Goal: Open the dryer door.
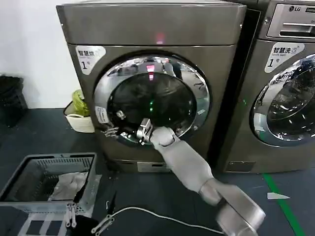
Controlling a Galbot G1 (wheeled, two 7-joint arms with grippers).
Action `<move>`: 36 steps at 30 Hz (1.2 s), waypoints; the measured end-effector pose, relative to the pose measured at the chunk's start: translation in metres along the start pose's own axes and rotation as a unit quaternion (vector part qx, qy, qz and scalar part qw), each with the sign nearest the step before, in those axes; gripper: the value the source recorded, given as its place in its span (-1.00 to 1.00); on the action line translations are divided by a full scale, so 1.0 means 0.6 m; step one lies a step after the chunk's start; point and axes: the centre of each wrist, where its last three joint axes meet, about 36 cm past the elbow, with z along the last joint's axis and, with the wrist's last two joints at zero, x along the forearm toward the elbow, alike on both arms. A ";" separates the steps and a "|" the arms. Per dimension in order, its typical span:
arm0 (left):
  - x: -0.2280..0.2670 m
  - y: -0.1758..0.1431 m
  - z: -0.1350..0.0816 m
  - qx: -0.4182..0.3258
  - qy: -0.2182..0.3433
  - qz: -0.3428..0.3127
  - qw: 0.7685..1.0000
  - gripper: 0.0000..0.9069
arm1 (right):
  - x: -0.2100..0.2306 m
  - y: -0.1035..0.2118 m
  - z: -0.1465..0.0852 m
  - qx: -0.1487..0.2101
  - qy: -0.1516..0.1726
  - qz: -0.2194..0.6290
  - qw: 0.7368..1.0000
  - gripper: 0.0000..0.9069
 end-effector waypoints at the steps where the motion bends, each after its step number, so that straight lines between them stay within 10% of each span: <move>1: 0.000 0.000 0.001 0.000 0.000 0.000 1.000 1.00 | 0.003 0.001 0.001 0.002 0.000 -0.009 1.000 1.00; 36: -0.008 0.201 0.029 0.012 0.046 -0.103 0.994 1.00 | 0.189 0.086 -0.046 -0.001 -0.051 -0.318 0.947 1.00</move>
